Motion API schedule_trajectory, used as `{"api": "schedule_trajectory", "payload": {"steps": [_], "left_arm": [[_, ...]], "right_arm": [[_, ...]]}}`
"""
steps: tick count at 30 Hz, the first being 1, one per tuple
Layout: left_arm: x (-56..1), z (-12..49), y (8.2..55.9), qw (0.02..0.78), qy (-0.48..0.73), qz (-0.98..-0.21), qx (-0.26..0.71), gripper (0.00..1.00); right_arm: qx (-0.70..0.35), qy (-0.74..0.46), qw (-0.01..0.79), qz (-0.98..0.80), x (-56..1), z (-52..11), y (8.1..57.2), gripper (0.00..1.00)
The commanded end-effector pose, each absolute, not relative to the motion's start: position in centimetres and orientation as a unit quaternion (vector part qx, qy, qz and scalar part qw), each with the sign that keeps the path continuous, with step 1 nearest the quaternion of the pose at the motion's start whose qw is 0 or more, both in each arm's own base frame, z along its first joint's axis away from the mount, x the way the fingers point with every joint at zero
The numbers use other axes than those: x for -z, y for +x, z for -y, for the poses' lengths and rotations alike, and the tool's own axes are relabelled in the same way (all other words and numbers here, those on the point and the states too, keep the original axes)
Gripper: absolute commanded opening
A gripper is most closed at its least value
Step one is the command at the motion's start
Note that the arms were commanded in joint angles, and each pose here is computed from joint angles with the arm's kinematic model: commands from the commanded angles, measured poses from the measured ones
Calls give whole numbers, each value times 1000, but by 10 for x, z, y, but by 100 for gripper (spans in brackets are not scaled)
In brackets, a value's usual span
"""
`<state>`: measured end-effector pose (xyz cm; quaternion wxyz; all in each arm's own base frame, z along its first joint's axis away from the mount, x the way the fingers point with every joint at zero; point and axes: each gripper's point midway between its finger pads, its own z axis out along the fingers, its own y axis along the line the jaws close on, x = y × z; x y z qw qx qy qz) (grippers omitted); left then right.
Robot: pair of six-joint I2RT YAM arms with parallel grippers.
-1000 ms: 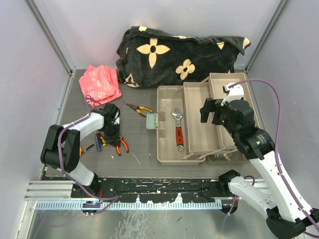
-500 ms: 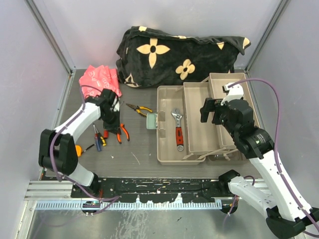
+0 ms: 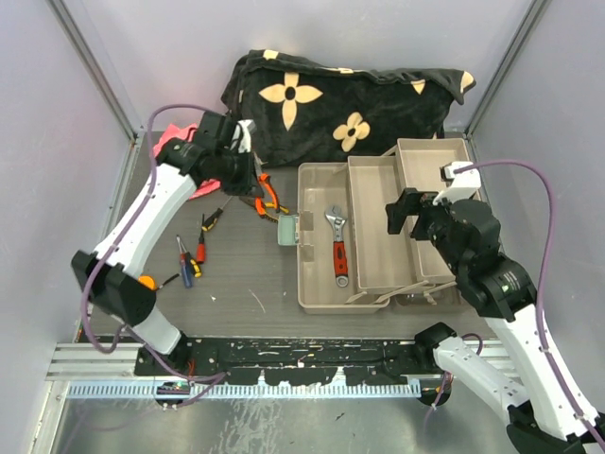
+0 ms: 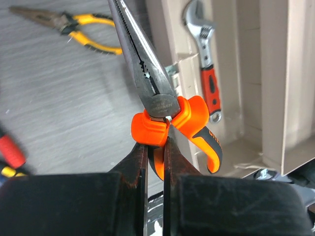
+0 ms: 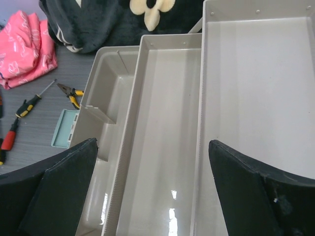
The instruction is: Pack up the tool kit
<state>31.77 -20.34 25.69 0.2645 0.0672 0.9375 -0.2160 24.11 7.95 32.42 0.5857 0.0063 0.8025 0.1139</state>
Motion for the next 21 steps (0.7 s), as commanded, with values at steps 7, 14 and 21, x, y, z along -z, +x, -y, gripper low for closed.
{"api": "schedule_trajectory", "payload": {"steps": [7, 14, 21], "left_arm": [[-326, 370, 328, 323, 210, -857, 342, 0], [-316, 444, 331, 322, 245, -834, 376, 0], [-282, 485, 330, 302, 256, -835, 383, 0]], "right_arm": [[-124, 69, 632, -762, -361, -57, 224, 100], [-132, 76, 634, -759, -364, -54, 215, 100], [-121, 81, 637, -757, -365, -45, 207, 100]]}}
